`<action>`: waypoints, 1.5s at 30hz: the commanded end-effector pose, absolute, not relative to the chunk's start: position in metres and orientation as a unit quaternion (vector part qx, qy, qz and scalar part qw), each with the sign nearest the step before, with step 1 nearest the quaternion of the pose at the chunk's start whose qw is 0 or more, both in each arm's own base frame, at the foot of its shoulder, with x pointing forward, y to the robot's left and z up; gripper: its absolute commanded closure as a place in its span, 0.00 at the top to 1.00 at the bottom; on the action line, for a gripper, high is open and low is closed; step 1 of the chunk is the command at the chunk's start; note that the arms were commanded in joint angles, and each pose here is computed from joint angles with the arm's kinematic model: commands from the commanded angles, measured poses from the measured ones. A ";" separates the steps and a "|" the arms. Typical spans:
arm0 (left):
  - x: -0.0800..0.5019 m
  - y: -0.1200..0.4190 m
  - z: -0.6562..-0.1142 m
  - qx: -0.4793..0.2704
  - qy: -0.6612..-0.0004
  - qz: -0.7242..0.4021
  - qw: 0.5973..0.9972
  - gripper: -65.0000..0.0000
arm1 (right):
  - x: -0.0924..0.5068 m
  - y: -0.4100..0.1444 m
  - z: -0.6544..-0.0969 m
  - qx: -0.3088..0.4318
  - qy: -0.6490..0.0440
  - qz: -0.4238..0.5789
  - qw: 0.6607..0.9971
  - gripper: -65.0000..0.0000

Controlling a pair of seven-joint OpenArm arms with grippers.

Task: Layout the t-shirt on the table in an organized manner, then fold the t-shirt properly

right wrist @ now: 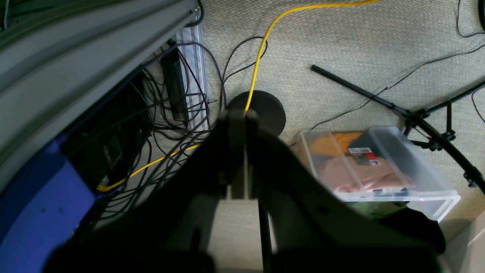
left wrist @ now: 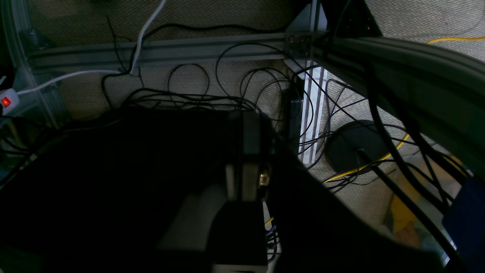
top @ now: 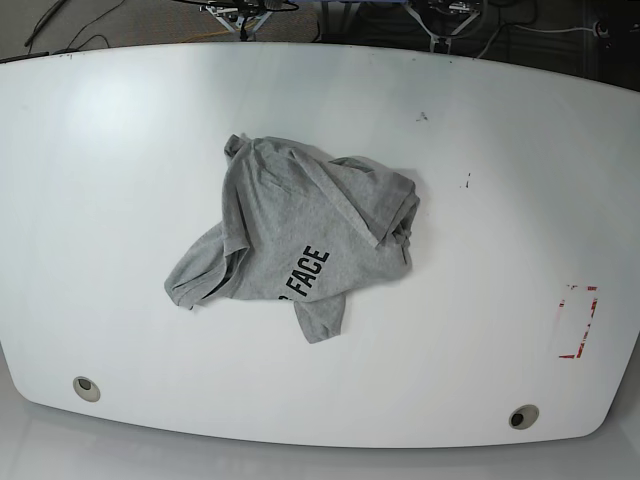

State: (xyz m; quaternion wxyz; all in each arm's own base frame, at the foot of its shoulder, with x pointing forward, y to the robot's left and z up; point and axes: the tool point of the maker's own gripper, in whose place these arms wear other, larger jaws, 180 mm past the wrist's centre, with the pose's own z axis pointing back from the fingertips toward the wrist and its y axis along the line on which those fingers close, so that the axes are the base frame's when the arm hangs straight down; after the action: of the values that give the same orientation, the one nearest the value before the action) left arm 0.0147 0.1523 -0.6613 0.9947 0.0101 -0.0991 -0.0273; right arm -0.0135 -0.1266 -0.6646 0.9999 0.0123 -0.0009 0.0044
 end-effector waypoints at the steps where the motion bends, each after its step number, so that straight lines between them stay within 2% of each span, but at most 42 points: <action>1: 0.009 0.153 -0.661 0.010 -0.097 -0.026 0.995 0.00 | -0.009 -0.130 -0.664 0.011 -0.010 0.005 1.000 0.00; 45: 0.010 0.152 -0.661 0.011 -0.096 -0.027 0.995 0.01 | -0.013 -0.129 -0.664 0.014 -0.002 0.006 1.000 0.00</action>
State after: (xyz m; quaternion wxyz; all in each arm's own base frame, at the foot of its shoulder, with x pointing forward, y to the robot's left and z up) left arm 0.0094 0.1515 -0.6616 0.9953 0.0092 -0.0931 -0.0262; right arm -0.0110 -0.1270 -0.6645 0.9999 0.0142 -0.0038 0.0061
